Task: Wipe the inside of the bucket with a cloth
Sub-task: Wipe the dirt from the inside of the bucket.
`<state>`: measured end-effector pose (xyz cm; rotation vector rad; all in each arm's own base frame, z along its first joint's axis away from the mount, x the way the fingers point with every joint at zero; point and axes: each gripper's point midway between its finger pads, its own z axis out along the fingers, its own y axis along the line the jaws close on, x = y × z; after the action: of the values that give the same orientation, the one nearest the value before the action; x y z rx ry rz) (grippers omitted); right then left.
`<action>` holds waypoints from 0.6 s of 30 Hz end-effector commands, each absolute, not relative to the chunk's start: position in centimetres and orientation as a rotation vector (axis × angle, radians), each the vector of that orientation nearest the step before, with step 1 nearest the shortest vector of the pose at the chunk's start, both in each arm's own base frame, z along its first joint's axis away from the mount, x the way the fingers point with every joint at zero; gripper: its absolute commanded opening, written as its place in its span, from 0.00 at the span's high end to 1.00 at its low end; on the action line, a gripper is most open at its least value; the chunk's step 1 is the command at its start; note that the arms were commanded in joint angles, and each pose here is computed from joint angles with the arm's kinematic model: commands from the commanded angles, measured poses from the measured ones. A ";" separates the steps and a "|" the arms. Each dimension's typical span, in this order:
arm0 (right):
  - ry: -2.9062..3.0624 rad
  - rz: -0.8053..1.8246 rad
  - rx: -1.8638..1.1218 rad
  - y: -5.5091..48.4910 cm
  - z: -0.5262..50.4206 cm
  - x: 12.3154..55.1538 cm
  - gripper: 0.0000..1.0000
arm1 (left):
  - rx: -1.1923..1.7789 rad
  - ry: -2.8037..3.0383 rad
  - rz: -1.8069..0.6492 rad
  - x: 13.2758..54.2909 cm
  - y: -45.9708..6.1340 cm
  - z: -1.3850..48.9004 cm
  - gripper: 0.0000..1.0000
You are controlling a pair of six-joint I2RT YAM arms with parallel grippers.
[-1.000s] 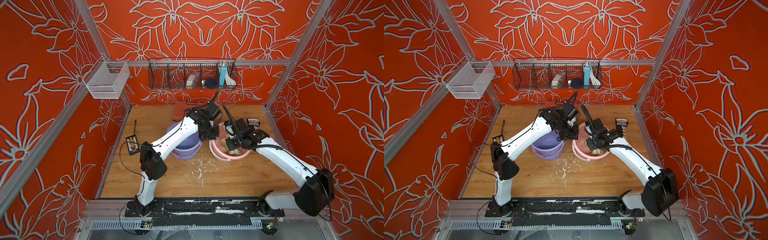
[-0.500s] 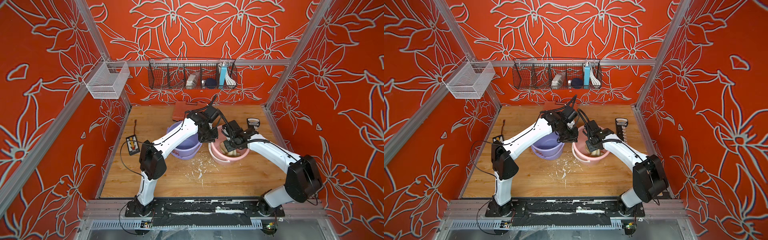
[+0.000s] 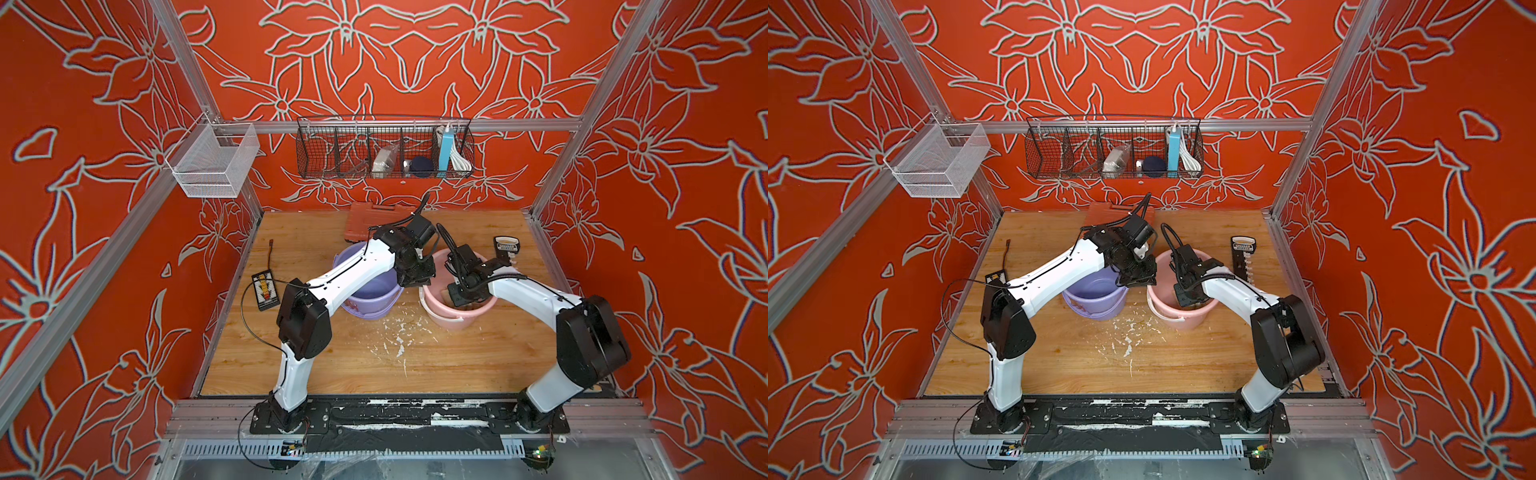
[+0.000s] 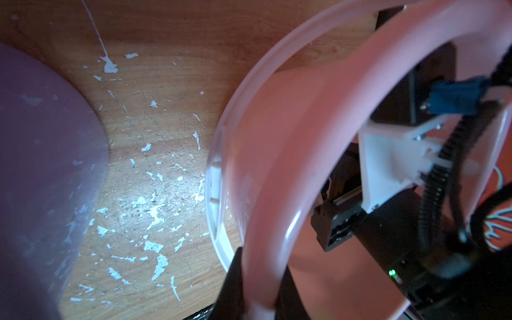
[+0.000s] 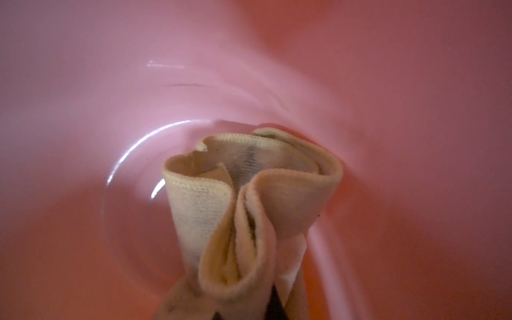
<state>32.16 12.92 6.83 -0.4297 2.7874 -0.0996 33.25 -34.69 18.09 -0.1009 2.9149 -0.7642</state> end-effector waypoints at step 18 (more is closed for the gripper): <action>2.971 0.511 -0.396 20.7 2.0 32.4 1.00 | 0.027 2.980 -0.741 31.1 -34.2 17.7 1.00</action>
<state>33.98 16.90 3.37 -0.3770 2.9381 0.1625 35.63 -33.82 18.19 -0.2332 2.8447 -0.7795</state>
